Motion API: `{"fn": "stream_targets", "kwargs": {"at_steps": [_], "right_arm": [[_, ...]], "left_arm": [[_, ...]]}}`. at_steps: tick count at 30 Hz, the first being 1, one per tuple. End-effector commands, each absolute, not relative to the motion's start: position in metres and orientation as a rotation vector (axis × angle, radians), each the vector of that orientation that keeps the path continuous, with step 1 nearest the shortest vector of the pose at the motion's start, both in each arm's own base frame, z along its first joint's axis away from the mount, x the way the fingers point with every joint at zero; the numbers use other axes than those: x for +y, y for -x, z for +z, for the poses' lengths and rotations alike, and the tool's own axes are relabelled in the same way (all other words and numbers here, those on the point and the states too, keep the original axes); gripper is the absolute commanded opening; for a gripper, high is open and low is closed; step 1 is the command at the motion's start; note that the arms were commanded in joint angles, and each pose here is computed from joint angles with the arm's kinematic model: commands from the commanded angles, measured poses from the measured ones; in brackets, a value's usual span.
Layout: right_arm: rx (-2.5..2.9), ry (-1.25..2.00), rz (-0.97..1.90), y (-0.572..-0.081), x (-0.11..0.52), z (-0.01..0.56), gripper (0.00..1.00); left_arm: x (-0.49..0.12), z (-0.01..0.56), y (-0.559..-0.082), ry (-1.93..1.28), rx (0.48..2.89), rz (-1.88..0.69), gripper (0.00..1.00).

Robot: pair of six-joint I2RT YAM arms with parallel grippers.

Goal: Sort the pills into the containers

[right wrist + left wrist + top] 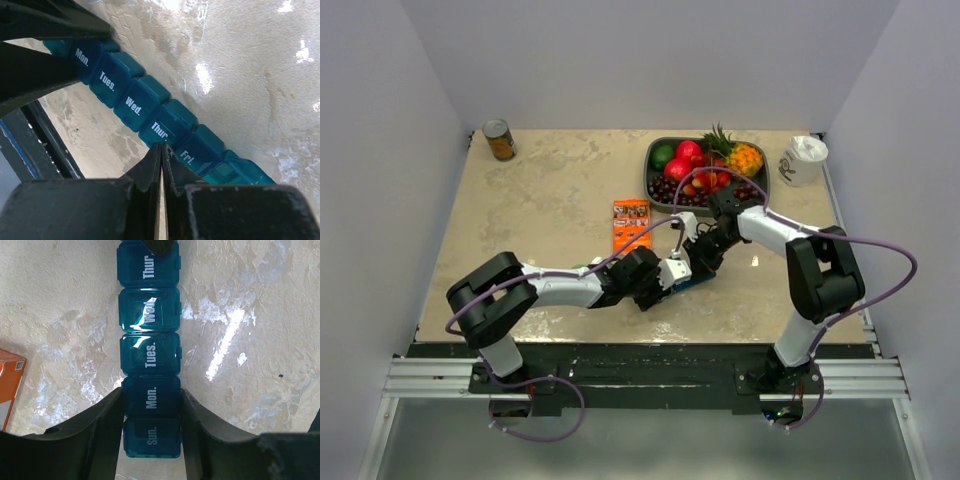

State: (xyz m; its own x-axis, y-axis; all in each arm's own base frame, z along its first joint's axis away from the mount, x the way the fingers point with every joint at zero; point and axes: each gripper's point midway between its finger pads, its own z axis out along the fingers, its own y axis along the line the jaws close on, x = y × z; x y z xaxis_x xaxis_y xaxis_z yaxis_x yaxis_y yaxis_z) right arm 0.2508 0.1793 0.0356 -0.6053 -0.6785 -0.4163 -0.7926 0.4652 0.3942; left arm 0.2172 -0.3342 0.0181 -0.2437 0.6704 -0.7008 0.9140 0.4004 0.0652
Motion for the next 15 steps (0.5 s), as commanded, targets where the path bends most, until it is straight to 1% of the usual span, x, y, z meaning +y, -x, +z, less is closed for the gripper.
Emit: {"fn": "stream_targets", "kwargs": {"at_steps": [1, 6, 9, 13, 15], "right_arm": [[2.478, 1.302, 0.749, -0.262, 0.174, 0.043, 0.04], [2.296, 1.305, 0.736, -0.277, 0.185, 0.098, 0.05], [2.251, 1.301, 0.71, -0.281, 0.185, 0.118, 0.05], [2.279, 1.278, 0.678, -0.283, 0.181, 0.11, 0.05], [2.35, 1.265, 0.674, -0.278, 0.176, 0.088, 0.05]], "left_arm": [[-0.329, 0.001, -0.219, -1.332, 2.077, -0.434, 0.42], [-0.327, 0.001, -0.221, -1.329, 2.085, -0.41, 0.4], [-0.327, 0.002, -0.222, -1.325, 2.085, -0.406, 0.4], [-0.328, 0.001, -0.223, -1.32, 2.092, -0.403, 0.4], [-0.327, 0.0, -0.223, -1.32, 2.097, -0.4, 0.4]]}}
